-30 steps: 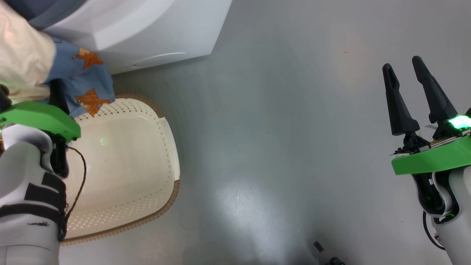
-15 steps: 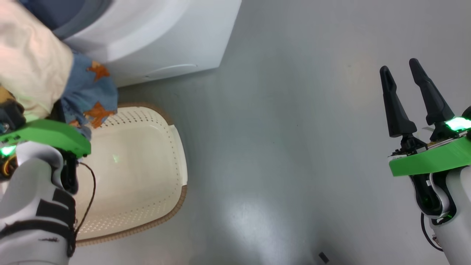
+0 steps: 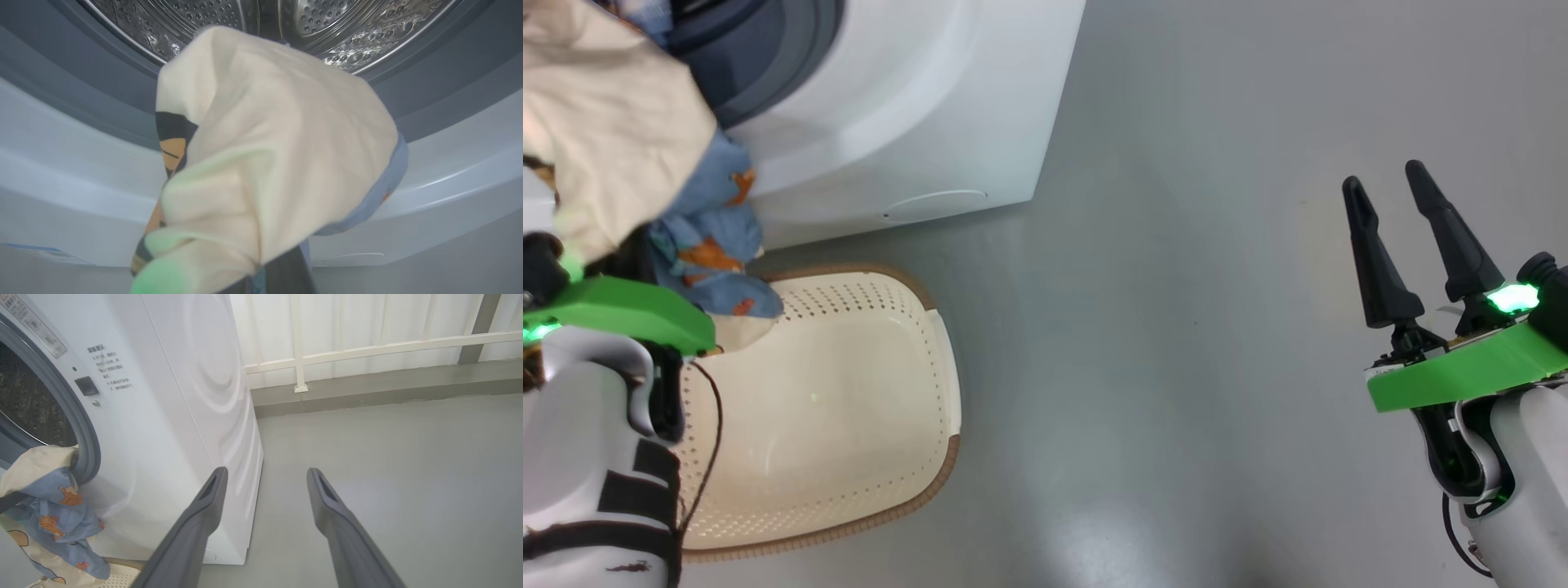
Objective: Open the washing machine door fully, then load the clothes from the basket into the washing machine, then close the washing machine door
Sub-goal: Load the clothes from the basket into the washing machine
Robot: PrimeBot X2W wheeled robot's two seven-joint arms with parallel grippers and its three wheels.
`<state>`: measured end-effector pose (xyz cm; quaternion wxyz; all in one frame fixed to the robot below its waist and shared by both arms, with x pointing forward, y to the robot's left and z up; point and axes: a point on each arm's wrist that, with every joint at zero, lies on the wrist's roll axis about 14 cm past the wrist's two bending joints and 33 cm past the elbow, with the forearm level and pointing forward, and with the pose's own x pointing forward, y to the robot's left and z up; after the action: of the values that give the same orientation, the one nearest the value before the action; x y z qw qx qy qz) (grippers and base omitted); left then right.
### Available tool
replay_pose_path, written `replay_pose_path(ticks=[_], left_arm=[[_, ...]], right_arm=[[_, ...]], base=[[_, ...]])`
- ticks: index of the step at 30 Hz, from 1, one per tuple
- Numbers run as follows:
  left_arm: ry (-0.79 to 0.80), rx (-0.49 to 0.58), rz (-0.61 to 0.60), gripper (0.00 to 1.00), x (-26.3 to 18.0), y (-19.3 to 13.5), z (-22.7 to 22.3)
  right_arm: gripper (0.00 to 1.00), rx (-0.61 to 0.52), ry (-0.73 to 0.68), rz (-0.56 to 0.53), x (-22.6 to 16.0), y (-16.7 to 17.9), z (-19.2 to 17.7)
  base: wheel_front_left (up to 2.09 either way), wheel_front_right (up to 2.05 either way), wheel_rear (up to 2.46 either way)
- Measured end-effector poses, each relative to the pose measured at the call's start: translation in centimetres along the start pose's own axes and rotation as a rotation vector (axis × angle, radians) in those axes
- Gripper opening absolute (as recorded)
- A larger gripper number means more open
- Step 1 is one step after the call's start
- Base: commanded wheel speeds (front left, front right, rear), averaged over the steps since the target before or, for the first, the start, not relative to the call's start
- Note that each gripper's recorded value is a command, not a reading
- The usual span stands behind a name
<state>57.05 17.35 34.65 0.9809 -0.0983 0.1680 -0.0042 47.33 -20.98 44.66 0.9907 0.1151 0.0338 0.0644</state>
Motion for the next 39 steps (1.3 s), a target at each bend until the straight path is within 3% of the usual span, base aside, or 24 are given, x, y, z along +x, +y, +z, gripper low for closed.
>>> replay_pose_path(ticks=[14,28,39], left_arm=[[-0.219,0.042,-0.070,0.00,5.0,-1.5,10.3],[-0.248,0.022,-0.059,0.00,12.3,-1.9,13.4],[-0.549,0.023,-0.119,0.00,13.3,-4.3,20.0]], right_arm=[[1.00,-0.011,0.012,-0.047,-0.6,-1.7,-0.4],[1.00,-0.026,0.102,-0.110,-0.5,-4.4,-4.1],[1.00,-0.024,0.140,-0.145,-0.4,-5.5,-6.1]], base=[[0.00,0.00,0.00],[0.00,0.00,0.00],[0.00,0.00,0.00]])
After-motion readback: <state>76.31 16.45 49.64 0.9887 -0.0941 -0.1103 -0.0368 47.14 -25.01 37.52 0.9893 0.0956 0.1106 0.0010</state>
